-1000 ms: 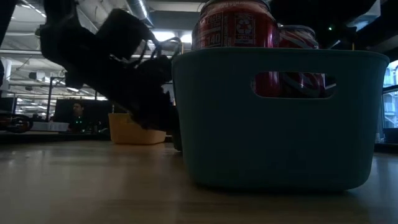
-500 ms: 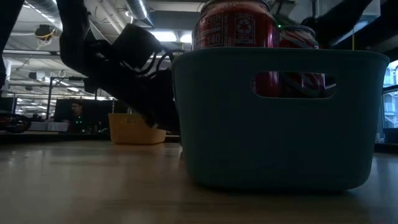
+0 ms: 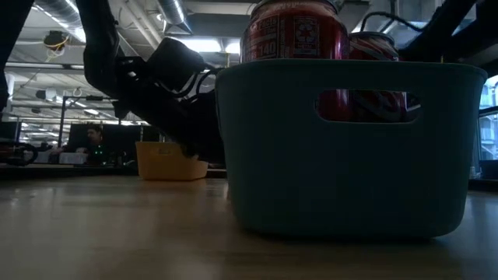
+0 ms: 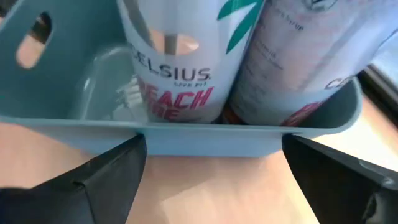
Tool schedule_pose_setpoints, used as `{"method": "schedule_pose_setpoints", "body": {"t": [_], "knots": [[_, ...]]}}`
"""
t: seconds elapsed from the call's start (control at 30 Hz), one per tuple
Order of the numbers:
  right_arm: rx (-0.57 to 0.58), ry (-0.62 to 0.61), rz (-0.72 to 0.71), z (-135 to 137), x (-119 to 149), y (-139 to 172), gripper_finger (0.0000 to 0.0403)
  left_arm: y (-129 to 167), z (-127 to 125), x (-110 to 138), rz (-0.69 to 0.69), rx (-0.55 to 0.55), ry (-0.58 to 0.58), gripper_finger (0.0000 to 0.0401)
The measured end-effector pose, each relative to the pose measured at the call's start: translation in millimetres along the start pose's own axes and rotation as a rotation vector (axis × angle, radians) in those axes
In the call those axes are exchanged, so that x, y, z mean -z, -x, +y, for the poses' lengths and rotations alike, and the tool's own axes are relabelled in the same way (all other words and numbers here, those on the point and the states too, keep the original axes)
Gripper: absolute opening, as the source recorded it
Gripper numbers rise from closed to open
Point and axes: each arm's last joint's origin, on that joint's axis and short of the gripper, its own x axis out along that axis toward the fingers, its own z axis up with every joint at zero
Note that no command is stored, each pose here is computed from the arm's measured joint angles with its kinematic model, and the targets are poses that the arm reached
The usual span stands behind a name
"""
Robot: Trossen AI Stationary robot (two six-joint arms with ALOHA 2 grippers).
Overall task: Sort soda cans
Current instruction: Move the dark green bin to the top beside the yellow bin
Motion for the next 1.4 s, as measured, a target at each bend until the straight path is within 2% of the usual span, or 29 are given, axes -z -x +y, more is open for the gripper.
{"method": "schedule_pose_setpoints", "body": {"t": [0.23,0.47,0.73,0.9,1.0,1.23,1.4], "knots": [[0.037,0.035,-0.025,-19.4,6.7,-18.7,0.0381,0.0,0.1,-0.3,-0.001,-0.003,0.007,0.0002],[0.038,0.045,-0.117,-33.1,8.7,-35.5,0.0381,0.1,0.0,-0.2,0.001,0.001,0.015,0.0003],[0.066,0.088,-0.118,-43.4,-7.8,-66.2,0.0381,0.1,-0.3,0.2,0.005,0.004,0.025,0.0005],[0.188,0.123,-0.097,-55.6,-20.3,-72.0,0.0381,0.2,-0.5,1.1,0.014,0.003,0.049,0.0002],[0.223,0.115,-0.088,-62.8,-25.1,-72.5,0.0381,0.3,-0.2,2.2,0.026,0.0,0.056,0.0002],[0.243,0.095,-0.133,-78.0,-33.9,-71.8,0.0381,0.3,-0.1,2.7,0.03,-0.001,0.06,0.0003],[0.239,0.087,-0.152,-88.3,-36.4,-82.7,0.0381,0.3,-0.2,2.5,0.028,0.0,0.063,0.0002]]}}
